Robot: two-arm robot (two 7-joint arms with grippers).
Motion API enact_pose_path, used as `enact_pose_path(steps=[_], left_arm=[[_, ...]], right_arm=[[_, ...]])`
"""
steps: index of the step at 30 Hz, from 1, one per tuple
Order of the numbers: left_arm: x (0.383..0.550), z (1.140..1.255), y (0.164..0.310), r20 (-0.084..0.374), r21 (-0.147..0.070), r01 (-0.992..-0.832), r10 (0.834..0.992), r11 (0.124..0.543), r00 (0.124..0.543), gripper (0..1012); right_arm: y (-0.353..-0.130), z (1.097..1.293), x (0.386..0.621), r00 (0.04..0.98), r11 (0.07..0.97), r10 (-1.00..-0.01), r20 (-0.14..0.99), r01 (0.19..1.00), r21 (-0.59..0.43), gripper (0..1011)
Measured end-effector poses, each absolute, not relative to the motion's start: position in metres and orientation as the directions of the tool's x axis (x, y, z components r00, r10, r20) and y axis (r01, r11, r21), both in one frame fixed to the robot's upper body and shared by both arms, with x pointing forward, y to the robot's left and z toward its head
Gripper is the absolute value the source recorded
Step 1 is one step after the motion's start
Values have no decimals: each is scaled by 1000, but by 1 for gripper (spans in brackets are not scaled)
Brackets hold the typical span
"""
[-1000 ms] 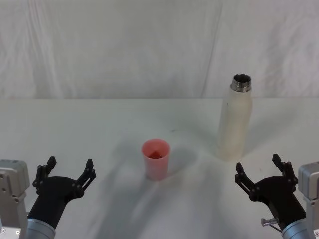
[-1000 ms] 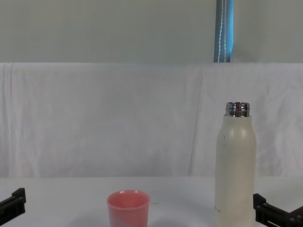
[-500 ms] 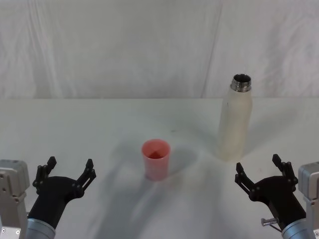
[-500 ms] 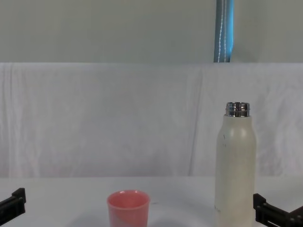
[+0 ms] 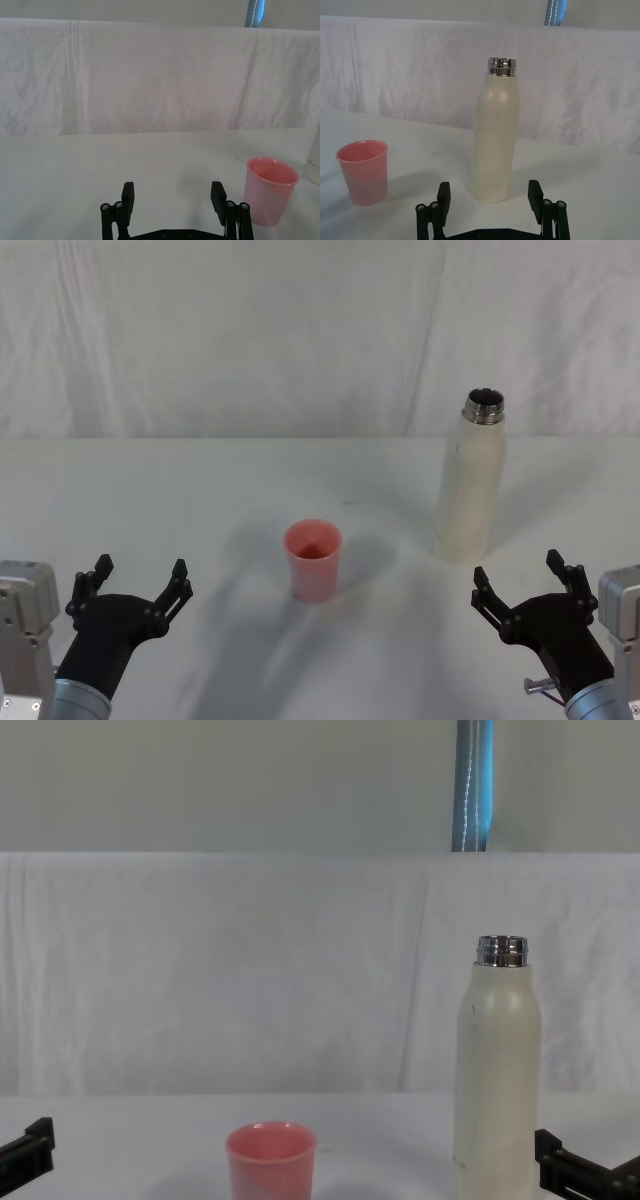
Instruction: Grasp the thermos with one hand and pour water into the cup lid.
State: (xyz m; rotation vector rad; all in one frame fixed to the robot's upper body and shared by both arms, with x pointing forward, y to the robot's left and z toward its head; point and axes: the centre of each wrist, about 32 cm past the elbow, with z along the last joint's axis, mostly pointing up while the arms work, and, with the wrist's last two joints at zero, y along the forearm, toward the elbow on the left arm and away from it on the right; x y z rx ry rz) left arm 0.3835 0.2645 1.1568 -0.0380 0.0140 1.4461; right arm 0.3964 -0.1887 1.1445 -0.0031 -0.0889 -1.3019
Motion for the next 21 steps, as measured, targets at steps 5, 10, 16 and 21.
enact_pose_path(steps=[5,10,16,21], left_arm=[[384,1157,265,-33,-18,-992,992,124,125,1001],[384,1157,265,-33,-18,-992,992,124,124,1001],[384,1157,265,-33,-18,-992,992,124,125,1001],[384,1157,265,-33,-18,-992,992,124,125,1001]], right_arm=[[-189,1145,396,263,266,-963,68,963,48,1001],[-189,1146,397,265,267,-963,54,962,53,1001],[-187,1151,402,277,278,-961,22,958,73,1001],[-187,1157,408,291,290,-957,6,953,88,1001]])
